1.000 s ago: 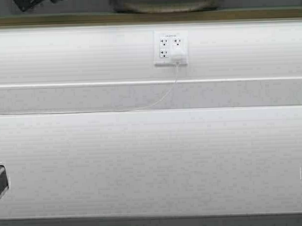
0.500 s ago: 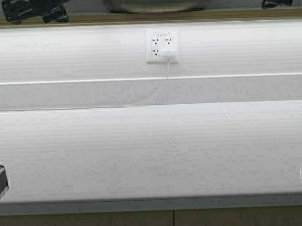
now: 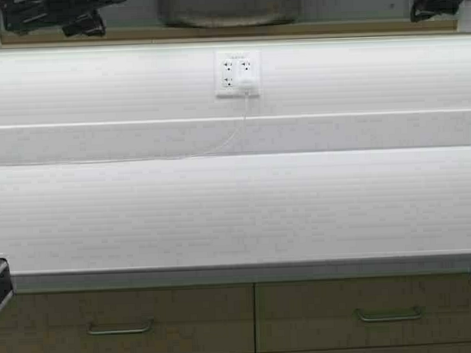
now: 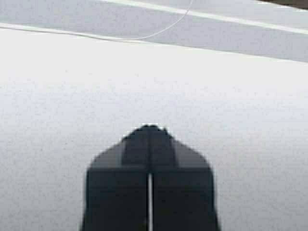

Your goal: Open the cabinet, put the pot inside, then close it

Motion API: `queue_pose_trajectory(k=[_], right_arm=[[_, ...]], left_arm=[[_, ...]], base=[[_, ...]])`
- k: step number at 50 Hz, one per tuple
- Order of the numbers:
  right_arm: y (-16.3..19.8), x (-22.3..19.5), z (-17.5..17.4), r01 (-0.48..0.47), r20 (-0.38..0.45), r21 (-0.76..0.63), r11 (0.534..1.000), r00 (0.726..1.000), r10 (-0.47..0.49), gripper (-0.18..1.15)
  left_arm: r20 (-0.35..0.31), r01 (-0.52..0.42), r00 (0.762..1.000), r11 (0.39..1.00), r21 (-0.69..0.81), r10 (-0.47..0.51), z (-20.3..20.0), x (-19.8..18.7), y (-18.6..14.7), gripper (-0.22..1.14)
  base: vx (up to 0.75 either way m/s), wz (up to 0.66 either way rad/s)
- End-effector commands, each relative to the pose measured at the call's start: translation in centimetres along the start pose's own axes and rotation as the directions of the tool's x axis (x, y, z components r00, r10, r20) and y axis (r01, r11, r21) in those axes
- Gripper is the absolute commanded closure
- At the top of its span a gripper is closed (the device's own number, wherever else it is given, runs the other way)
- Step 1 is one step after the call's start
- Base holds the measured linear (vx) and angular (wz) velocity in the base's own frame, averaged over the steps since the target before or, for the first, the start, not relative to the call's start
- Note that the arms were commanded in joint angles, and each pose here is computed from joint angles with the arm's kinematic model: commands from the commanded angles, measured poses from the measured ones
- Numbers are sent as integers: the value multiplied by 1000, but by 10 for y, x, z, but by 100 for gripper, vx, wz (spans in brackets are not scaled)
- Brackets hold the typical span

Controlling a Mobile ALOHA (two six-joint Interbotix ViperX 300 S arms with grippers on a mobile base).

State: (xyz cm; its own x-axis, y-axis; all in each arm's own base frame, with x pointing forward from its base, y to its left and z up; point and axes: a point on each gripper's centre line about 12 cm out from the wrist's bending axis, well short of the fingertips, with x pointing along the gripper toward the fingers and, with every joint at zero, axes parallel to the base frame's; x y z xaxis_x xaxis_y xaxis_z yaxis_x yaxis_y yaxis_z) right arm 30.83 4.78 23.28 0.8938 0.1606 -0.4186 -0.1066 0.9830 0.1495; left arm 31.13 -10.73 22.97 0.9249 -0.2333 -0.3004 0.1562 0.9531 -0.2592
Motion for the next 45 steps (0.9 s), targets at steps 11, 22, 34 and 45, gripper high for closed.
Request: queue_pose_trajectory(k=[11, 22, 34, 45], right_arm=[[1, 12, 9, -8, 13, -2, 1000, 1000, 8, 90], [0, 12, 2, -5, -4, -14, 1000, 1000, 5, 90], [-1, 14, 25, 22, 16, -59, 998, 1000, -21, 90], [-39, 2, 71, 164, 85, -101, 981, 984, -156, 90]], left_arm=[[60, 11, 998, 1000, 16, -12, 16, -1, -5, 88], [79, 18, 997, 1000, 13, -19, 22, -5, -6, 88], [106, -79, 991, 997, -14, 80, 41, -6, 28, 88], [136, -258, 956, 966, -23, 258, 80, -22, 92, 88]], base=[[-29, -1], [-32, 2], [-27, -6], [-24, -9]])
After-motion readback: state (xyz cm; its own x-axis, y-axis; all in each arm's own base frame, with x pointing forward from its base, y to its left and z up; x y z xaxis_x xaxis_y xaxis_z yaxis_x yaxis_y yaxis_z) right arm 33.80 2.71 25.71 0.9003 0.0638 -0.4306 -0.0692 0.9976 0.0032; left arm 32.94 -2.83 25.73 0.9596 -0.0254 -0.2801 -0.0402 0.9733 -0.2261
